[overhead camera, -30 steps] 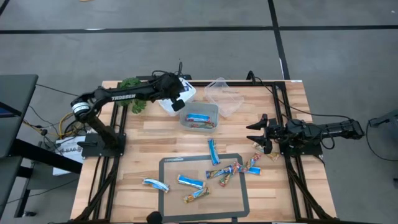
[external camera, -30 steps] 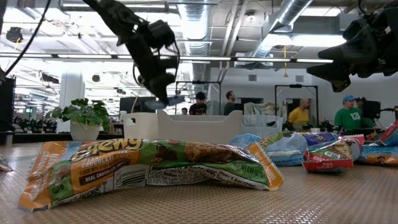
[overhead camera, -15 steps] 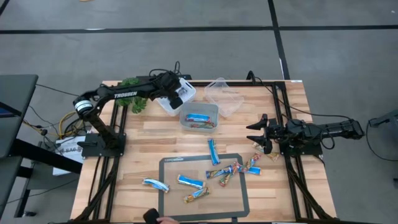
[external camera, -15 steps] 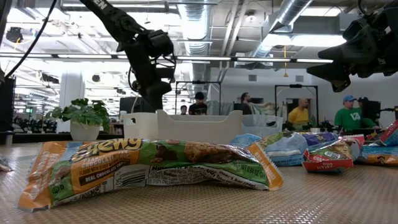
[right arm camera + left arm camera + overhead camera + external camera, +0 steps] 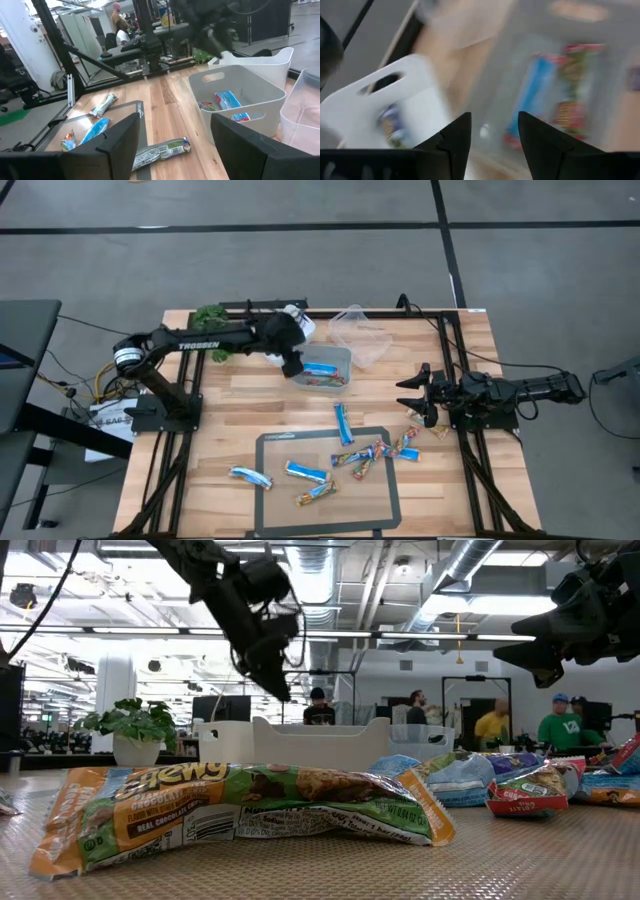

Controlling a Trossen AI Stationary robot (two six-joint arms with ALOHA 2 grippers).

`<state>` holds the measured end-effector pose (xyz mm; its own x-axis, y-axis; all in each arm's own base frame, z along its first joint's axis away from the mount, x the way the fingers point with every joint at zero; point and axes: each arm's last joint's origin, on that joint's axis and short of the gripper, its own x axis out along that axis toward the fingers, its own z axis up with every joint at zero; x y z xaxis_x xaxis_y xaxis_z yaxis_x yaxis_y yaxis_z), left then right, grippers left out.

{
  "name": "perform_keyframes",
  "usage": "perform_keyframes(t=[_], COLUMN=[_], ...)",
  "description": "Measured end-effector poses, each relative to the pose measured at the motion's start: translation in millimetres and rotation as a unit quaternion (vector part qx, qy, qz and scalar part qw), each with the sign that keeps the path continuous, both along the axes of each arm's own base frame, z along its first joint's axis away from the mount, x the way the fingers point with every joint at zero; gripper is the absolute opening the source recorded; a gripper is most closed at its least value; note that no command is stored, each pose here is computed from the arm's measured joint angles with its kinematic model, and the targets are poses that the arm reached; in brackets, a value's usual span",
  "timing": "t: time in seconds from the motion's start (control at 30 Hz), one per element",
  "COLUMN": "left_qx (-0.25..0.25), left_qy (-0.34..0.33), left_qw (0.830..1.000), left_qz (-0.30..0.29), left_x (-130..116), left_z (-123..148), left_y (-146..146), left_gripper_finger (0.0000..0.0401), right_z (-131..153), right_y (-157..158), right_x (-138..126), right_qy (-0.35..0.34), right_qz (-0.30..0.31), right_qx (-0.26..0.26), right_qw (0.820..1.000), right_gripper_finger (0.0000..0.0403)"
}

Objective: Pick and place Granola Bars by type
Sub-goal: Put the yellow granola bar into the transparent bin

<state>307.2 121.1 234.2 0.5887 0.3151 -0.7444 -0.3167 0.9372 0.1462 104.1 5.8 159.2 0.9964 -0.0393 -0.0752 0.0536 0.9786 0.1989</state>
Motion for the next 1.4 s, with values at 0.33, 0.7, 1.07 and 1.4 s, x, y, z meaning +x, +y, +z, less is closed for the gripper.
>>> perform_keyframes(t=[0.33, 0.7, 1.07, 1.4], left_qx=[-0.029, -0.059, -0.084, -0.037], left_qy=[-0.04, -0.002, 0.02, 0.002], left_qw=[0.986, 0.947, 0.915, 0.948], left_qz=[-0.16, -0.315, -0.394, -0.315], left_x=[20, 6, -25, 5], left_z=[11, 7, 5, -25], left_y=[-94, -202, -276, -270], left_gripper_finger=[0.0156, 0.0155, 0.0155, 0.0155], right_z=[0, 0, 0, 0], right_y=[0, 0, 0, 0], right_x=[0, 0, 0, 0], right_qy=[0.0, 0.0, 0.0, 0.0], right_qz=[0.0, 0.0, 0.0, 0.0], right_qx=[0.0, 0.0, 0.0, 0.0], right_qw=[1.0, 1.0, 1.0, 1.0], right_gripper_finger=[0.024, 0.024, 0.024, 0.024])
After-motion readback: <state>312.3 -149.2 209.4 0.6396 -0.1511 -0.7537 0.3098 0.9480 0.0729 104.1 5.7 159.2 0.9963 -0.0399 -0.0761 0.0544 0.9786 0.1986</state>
